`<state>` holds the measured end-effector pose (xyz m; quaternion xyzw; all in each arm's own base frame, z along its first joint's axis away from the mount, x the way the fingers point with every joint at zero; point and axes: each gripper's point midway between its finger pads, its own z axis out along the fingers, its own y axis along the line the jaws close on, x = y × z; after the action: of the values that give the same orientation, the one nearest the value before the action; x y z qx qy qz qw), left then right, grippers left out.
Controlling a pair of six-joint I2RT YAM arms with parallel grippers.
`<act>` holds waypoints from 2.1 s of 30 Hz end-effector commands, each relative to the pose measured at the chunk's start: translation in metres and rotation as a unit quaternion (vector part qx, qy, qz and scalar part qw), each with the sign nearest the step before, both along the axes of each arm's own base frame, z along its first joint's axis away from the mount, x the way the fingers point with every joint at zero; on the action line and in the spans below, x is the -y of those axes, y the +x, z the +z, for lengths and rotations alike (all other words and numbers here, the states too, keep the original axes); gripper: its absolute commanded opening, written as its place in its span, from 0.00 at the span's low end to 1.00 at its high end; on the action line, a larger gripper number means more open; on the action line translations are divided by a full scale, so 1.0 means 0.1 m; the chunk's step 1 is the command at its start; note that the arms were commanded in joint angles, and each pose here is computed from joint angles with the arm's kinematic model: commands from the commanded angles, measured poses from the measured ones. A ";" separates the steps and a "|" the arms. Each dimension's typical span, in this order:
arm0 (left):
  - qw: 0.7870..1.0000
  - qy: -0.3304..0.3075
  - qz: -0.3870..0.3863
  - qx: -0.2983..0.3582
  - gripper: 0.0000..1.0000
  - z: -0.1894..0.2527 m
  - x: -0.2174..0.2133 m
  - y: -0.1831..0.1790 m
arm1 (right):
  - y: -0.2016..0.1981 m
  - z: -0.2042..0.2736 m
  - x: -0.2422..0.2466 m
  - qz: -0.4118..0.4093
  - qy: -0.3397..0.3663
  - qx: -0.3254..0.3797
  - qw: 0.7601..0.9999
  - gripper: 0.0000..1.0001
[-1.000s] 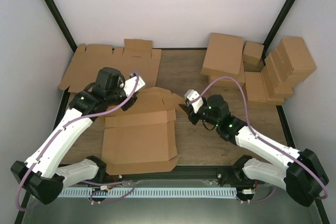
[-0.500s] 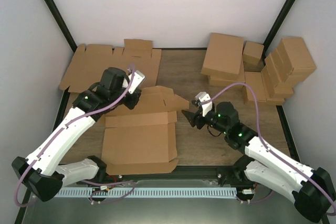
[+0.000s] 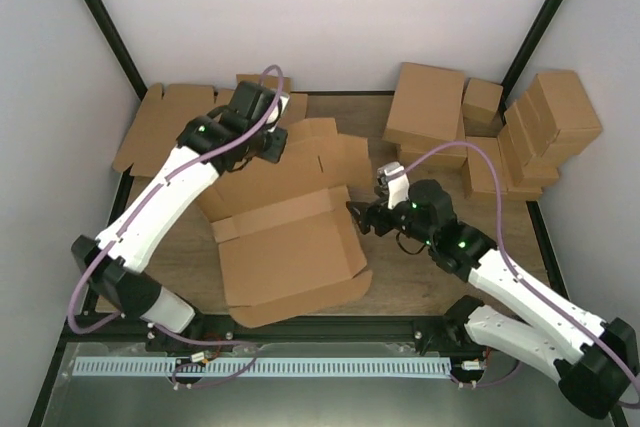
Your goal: Fold the paper box
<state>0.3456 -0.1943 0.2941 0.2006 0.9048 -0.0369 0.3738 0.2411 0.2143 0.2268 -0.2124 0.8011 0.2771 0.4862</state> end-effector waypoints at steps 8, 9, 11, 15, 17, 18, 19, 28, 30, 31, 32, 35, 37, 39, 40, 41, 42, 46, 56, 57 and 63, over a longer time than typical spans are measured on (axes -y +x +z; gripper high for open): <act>0.999 -0.001 -0.013 -0.052 0.04 -0.11 0.14 0.02 | 0.01 -0.61 -0.05 -0.031 0.010 -0.122 0.992 0.88; 0.998 0.001 -0.014 -0.063 0.04 -0.18 0.14 -0.01 | 0.00 -0.65 -0.04 -0.033 0.008 -0.126 0.992 0.88; 0.996 0.001 -0.017 -0.091 0.04 -0.31 0.13 -0.11 | 0.00 -0.69 -0.03 -0.033 0.005 -0.124 0.992 0.87; 0.989 -0.009 -0.042 -0.139 0.04 -0.54 0.18 -0.39 | -0.02 -0.83 -0.04 -0.023 -0.009 -0.132 0.991 0.85; 0.989 -0.005 -0.040 -0.144 0.04 -0.59 0.18 -0.49 | -0.04 -0.91 -0.07 -0.016 -0.013 -0.144 0.989 0.82; 0.989 -0.006 -0.037 -0.145 0.04 -0.59 0.17 -0.53 | -0.05 -0.93 -0.10 -0.010 -0.010 -0.149 0.989 0.79; 0.989 -0.008 -0.032 -0.145 0.05 -0.58 0.15 -0.56 | -0.06 -0.95 -0.13 -0.003 -0.006 -0.155 0.988 0.77; 0.990 -0.024 -0.011 -0.140 0.07 -0.52 0.12 -0.59 | -0.12 -1.04 -0.42 0.044 0.036 -0.223 0.973 0.60; 0.990 -0.027 -0.012 -0.135 0.06 -0.52 0.13 -0.58 | -0.16 -1.07 -0.47 0.055 0.044 -0.237 0.969 0.57; 0.991 -0.030 -0.014 -0.133 0.07 -0.52 0.14 -0.58 | -0.18 -1.10 -0.48 0.059 0.047 -0.245 0.967 0.56; 0.991 -0.035 -0.018 -0.129 0.07 -0.51 0.15 -0.58 | -0.20 -1.14 -0.48 0.061 0.048 -0.251 0.965 0.55; 0.991 -0.045 -0.030 -0.123 0.08 -0.50 0.19 -0.58 | -0.20 -1.25 -0.46 0.052 0.047 -0.260 0.963 0.53; 0.991 -0.046 -0.032 -0.118 0.10 -0.51 0.19 -0.58 | -0.18 -1.33 -0.44 0.041 0.042 -0.262 0.963 0.51; 0.992 -0.046 -0.034 -0.116 0.12 -0.52 0.19 -0.59 | -0.15 -1.40 -0.42 0.029 0.037 -0.263 0.964 0.49; 0.992 -0.047 -0.035 -0.116 0.13 -0.53 0.19 -0.59 | -0.14 -1.43 -0.41 0.024 0.034 -0.263 0.964 0.48; 0.991 -0.047 -0.036 -0.118 0.13 -0.55 0.19 -0.60 | -0.13 -1.45 -0.40 0.019 0.033 -0.263 0.964 0.46; 0.991 -0.048 -0.038 -0.119 0.13 -0.56 0.20 -0.60 | -0.11 -1.48 -0.38 0.013 0.033 -0.263 0.964 0.45; 0.990 -0.055 -0.042 -0.121 0.13 -0.60 0.21 -0.63 | -0.09 -1.58 -0.32 -0.011 0.031 -0.269 0.963 0.39; 0.988 -0.071 -0.056 -0.122 0.15 -0.62 0.26 -0.67 | -0.13 -1.80 -0.24 -0.036 0.025 -0.290 0.956 0.28; 0.988 -0.074 -0.058 -0.123 0.15 -0.62 0.27 -0.67 | -0.13 -1.82 -0.23 -0.037 0.024 -0.294 0.955 0.26; 0.985 -0.086 -0.067 -0.130 0.17 -0.66 0.33 -0.69 | -0.19 -2.01 -0.21 -0.043 0.014 -0.319 0.947 0.13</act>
<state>0.2810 -0.2193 0.2282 0.2129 0.9294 -0.1409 0.2666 0.2220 0.2391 0.0359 -0.0855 0.9140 0.3273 0.2239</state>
